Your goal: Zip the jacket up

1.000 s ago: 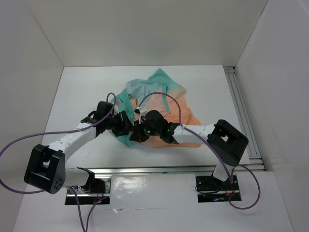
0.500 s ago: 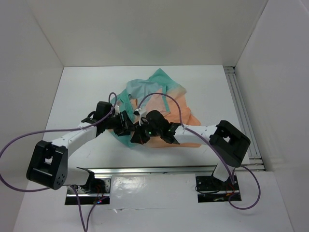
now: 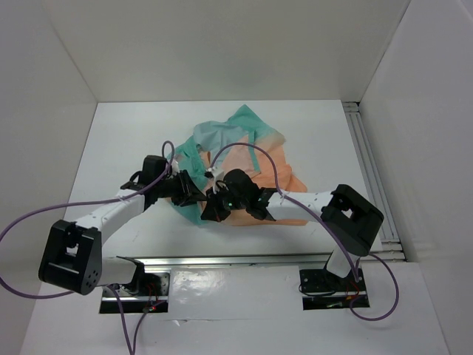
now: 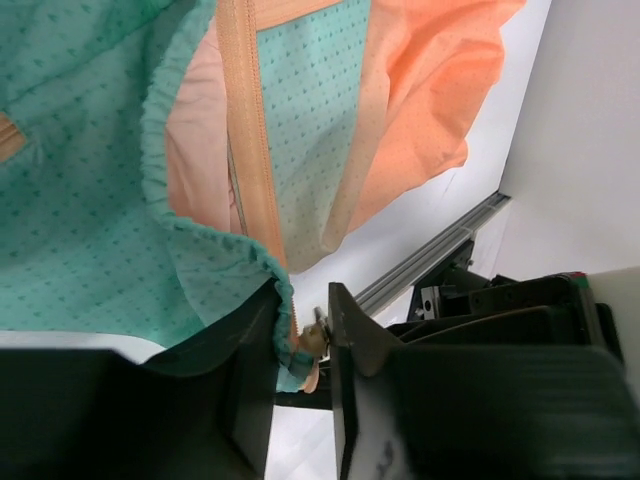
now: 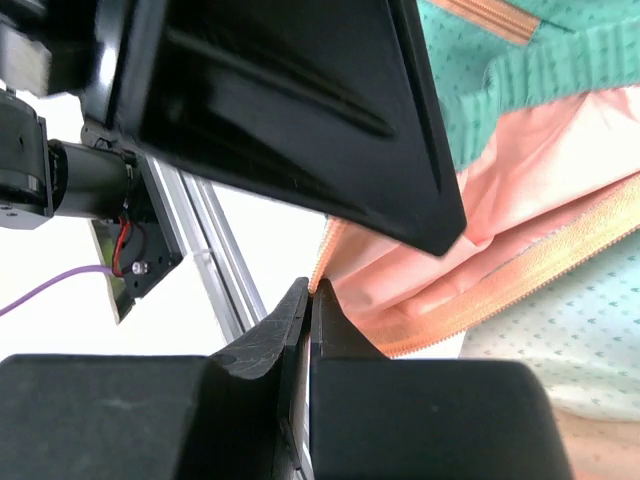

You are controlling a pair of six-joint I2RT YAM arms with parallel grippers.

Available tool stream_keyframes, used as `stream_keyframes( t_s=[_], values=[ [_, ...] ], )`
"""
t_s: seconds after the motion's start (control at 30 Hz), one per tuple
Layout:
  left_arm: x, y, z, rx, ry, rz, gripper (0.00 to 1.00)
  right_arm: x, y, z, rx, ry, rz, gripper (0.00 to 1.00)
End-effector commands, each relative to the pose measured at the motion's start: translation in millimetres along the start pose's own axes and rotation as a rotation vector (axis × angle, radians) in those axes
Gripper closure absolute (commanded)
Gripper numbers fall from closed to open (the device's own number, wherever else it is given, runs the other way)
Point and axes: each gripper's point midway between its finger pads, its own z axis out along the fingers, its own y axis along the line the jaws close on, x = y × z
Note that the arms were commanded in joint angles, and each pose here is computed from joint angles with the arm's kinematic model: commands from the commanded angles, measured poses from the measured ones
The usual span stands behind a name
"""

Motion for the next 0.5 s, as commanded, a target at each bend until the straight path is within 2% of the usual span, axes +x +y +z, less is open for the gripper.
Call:
stream_keyframes(
  t_s=[0.0, 0.13, 0.3, 0.37, 0.47],
  values=[
    [-17, -12, -9, 0.039, -0.082, 0.031, 0.66, -3, 15, -7, -0.044, 0.016, -0.035, 1.00],
    [-19, -11, -12, 0.037, -0.091, 0.025, 0.79, 4, 12, -8, -0.037, 0.032, -0.027, 1.00],
    [-15, -4, -13, 0.024, -0.087, 0.009, 0.80, 6, 11, -8, -0.034, 0.040, -0.023, 1.00],
    [-16, -6, -15, 0.030, -0.092, 0.004, 0.71, 6, 11, -8, -0.034, 0.040, -0.023, 1.00],
    [-16, -4, -17, 0.027, -0.099, -0.014, 0.64, 6, 11, -8, -0.034, 0.040, -0.023, 1.00]
  ],
)
